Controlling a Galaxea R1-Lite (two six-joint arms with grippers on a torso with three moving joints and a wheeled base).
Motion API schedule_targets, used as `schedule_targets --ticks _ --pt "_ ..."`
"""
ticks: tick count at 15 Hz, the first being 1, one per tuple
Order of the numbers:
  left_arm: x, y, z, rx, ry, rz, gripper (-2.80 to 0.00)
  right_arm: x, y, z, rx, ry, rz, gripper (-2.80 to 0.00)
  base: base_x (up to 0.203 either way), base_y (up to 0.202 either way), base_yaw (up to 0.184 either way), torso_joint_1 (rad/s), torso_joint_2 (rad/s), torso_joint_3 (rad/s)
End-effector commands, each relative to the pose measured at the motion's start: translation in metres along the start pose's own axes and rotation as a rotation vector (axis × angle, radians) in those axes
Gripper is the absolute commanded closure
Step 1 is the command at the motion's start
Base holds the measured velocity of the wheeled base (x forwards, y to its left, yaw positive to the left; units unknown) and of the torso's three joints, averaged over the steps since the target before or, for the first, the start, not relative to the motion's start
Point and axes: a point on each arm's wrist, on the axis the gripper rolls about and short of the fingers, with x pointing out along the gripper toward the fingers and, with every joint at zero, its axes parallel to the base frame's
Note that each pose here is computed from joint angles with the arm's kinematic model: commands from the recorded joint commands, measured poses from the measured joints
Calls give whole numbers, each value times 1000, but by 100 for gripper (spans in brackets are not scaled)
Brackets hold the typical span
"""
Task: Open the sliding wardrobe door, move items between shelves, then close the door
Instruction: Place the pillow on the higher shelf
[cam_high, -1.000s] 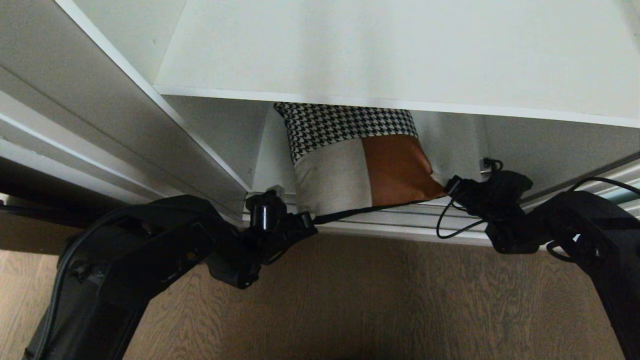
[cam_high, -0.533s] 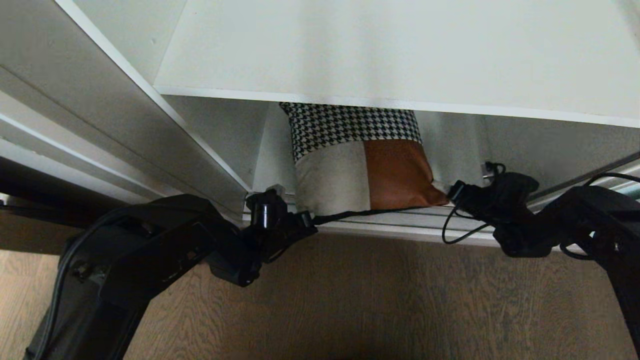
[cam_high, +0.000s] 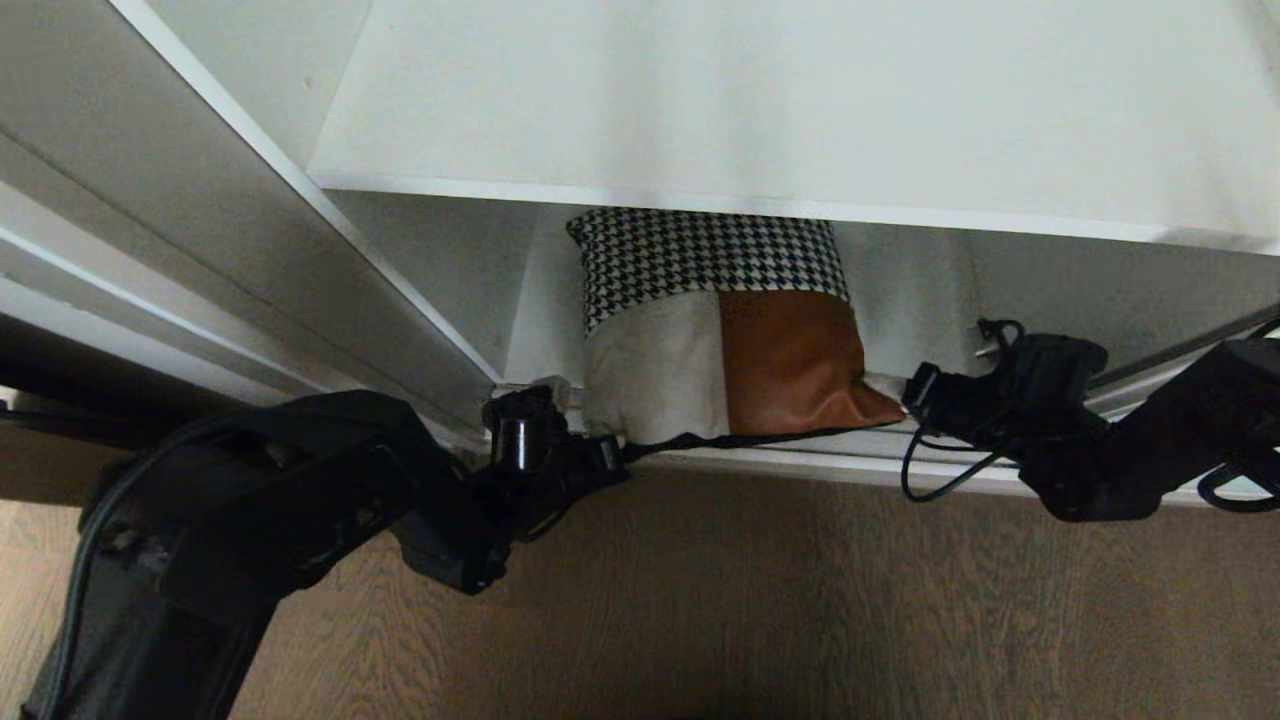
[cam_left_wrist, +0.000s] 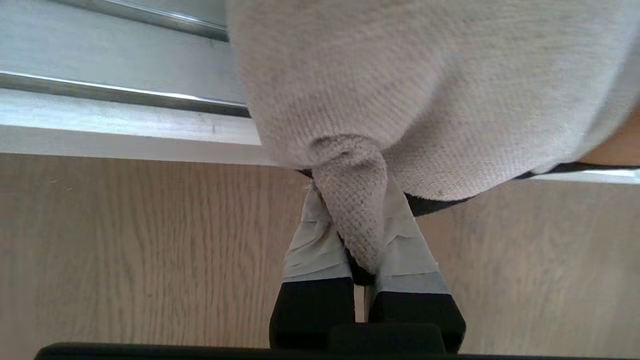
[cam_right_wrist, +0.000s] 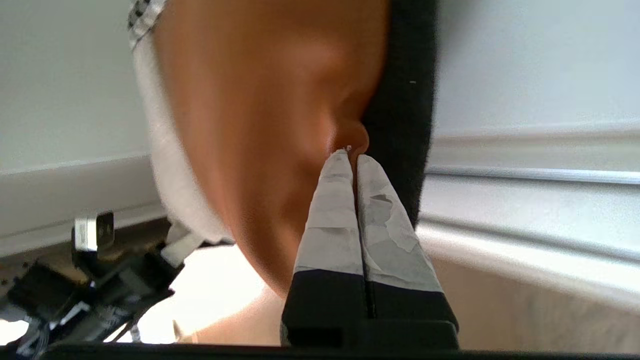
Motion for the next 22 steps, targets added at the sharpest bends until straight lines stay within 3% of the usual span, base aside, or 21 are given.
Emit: schedule_targets --ticks 1,4,7,17,22 --pt "-17 -17 22 15 -27 -24 0 -14 26 3 -9 2 24 0 0 0 0 0 0 0" --pt "-42 -38 58 22 -44 -39 0 -32 40 -7 -2 22 23 0 0 0 0 0 0 0" --pt "-66 -54 75 25 -55 -57 0 -53 67 -11 -11 28 45 0 0 0 0 0 0 0" --pt "-163 -78 105 59 -130 -113 0 -124 144 -31 -21 60 111 0 0 0 0 0 0 0" --pt "-202 -87 99 61 -126 -153 0 -163 170 -41 -21 74 127 0 0 0 0 0 0 0"
